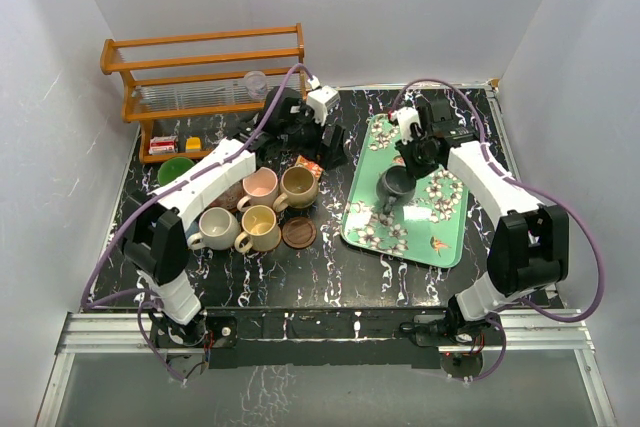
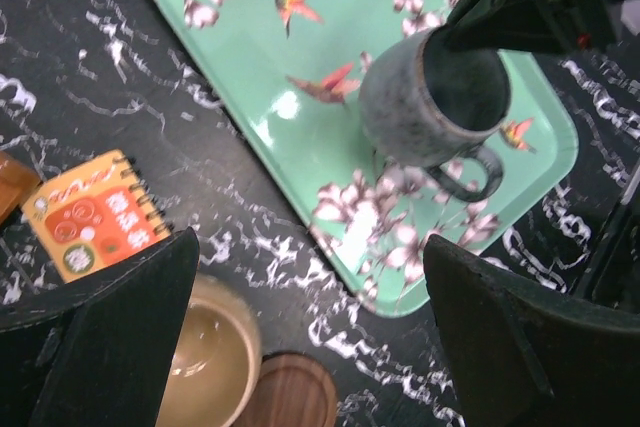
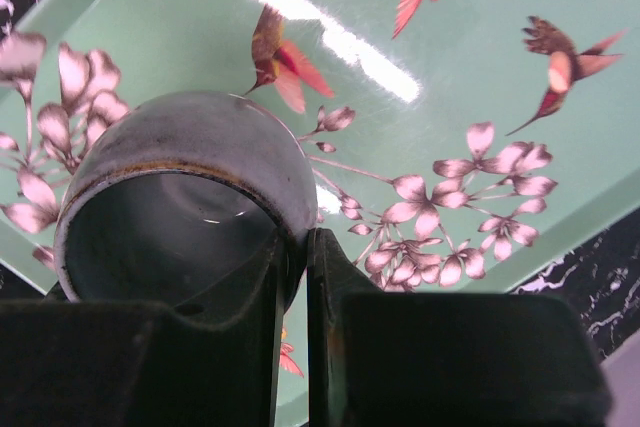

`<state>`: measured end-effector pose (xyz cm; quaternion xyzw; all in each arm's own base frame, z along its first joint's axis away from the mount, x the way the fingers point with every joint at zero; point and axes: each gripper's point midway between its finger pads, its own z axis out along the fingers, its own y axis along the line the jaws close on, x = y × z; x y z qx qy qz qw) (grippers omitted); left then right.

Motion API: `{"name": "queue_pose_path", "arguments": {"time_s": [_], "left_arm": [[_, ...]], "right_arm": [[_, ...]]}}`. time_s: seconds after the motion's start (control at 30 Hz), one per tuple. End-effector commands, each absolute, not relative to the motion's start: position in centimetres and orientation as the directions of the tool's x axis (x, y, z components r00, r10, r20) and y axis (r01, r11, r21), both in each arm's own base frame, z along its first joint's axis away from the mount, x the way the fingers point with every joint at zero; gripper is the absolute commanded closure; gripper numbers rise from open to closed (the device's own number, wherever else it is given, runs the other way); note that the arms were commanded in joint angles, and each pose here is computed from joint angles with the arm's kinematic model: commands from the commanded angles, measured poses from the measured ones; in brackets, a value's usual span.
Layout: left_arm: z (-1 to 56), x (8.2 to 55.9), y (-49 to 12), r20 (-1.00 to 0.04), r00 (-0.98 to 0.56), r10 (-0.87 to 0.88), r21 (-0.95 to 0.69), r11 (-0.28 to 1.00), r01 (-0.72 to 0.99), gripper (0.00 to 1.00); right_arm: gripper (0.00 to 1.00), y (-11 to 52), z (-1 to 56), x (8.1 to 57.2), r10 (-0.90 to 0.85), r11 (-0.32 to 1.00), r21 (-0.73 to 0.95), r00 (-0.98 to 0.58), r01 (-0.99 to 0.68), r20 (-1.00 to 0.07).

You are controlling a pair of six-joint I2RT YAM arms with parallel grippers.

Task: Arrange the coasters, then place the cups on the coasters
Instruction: Place the cup on the coaster.

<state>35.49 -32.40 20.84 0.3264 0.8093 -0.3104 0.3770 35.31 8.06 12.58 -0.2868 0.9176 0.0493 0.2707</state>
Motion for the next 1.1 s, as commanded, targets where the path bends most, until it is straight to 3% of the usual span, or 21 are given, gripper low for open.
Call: {"name": "queue_pose_path", "arguments": {"time_s": [0.0, 0.5, 0.87, 1.07], "left_arm": [[23.3, 35.6, -34.8, -0.814, -0.527, 0.243, -0.313, 0.581, 0.752, 0.07], [22.8, 39.0, -40.1, -0.751, -0.646, 0.135, -0.421, 0.656, 0.627, 0.23], [19.8, 39.5, -41.5, -0.708, -0.690, 0.150, -0.439, 0.672, 0.596, 0.35], [18.5, 39.4, -42.5, -0.696, -0.696, 0.176, -0.446, 0.654, 0.611, 0.50]], "right_arm": [[1.00, 9.6, 21.9, 40.2, -0.352, 0.906, -0.132, -0.543, -0.401, -0.762], [1.00, 11.1, 25.4, 42.9, -0.267, 0.961, -0.192, -0.494, -0.196, -0.827], [1.00, 12.6, 25.6, 42.8, -0.240, 0.966, -0.156, -0.496, -0.205, -0.835], [1.00, 13.7, 26.0, 42.2, -0.213, 0.965, -0.102, -0.493, -0.243, -0.843]]}}
